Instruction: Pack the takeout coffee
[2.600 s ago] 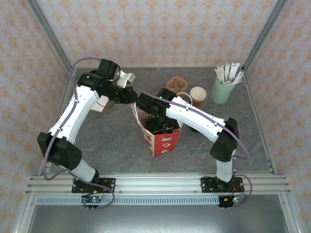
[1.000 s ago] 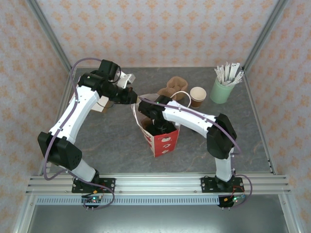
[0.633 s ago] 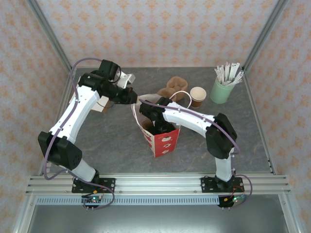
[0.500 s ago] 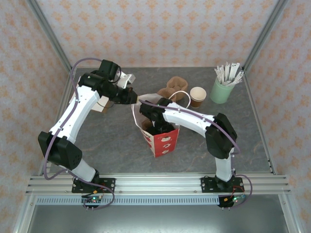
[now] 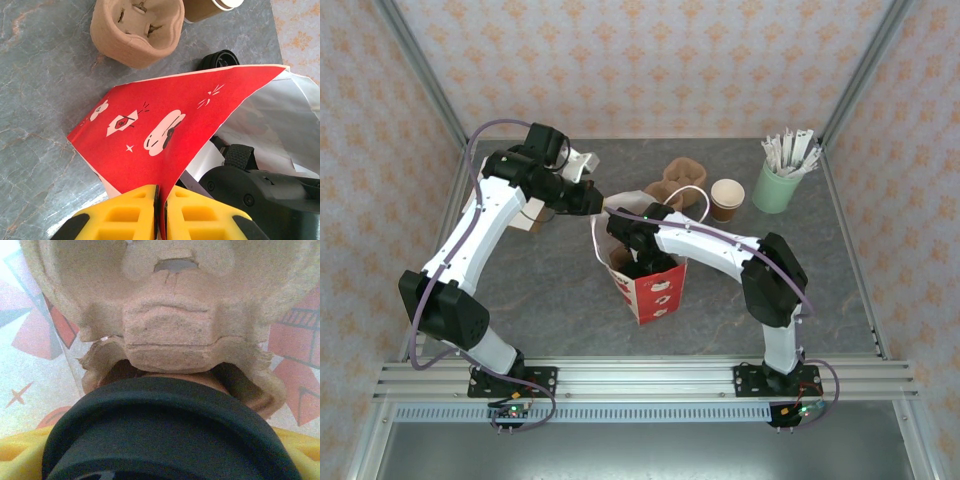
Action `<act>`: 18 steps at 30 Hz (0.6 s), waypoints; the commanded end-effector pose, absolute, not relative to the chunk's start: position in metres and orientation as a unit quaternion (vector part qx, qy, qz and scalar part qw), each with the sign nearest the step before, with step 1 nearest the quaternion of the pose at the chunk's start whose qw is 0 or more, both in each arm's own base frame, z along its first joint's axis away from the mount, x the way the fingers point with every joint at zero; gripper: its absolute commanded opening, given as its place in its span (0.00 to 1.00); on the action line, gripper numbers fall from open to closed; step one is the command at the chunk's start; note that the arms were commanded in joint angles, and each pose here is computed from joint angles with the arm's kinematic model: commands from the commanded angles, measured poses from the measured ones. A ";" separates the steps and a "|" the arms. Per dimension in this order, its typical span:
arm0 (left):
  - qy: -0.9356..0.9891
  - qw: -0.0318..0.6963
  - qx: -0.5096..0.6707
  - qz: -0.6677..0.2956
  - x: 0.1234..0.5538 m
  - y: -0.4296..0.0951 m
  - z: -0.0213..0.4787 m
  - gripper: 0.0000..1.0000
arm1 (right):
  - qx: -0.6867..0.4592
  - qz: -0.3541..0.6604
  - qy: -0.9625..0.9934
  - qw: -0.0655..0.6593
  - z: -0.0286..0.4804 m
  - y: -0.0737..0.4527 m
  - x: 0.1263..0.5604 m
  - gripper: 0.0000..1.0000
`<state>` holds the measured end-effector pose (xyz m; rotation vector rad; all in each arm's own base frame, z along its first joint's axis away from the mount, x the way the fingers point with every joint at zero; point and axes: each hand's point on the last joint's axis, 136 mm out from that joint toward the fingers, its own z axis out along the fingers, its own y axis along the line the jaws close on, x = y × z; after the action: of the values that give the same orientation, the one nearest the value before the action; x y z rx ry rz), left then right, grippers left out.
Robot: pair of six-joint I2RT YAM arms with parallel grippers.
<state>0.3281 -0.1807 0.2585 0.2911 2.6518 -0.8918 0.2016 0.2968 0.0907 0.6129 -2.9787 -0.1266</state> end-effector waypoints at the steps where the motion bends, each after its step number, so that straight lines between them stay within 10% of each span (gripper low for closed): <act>1: 0.932 0.167 0.099 -0.307 0.332 -0.181 0.259 0.13 | 0.214 0.010 -0.973 0.087 0.058 0.278 0.193 0.87; 18: 0.933 0.166 0.096 -0.304 0.332 -0.181 0.258 0.13 | 0.225 -0.001 -0.972 0.064 0.066 0.282 0.199 0.87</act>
<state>0.3292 -0.1788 0.2572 0.2816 2.6564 -0.8729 0.2031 0.2982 0.0900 0.6483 -2.9794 -0.1350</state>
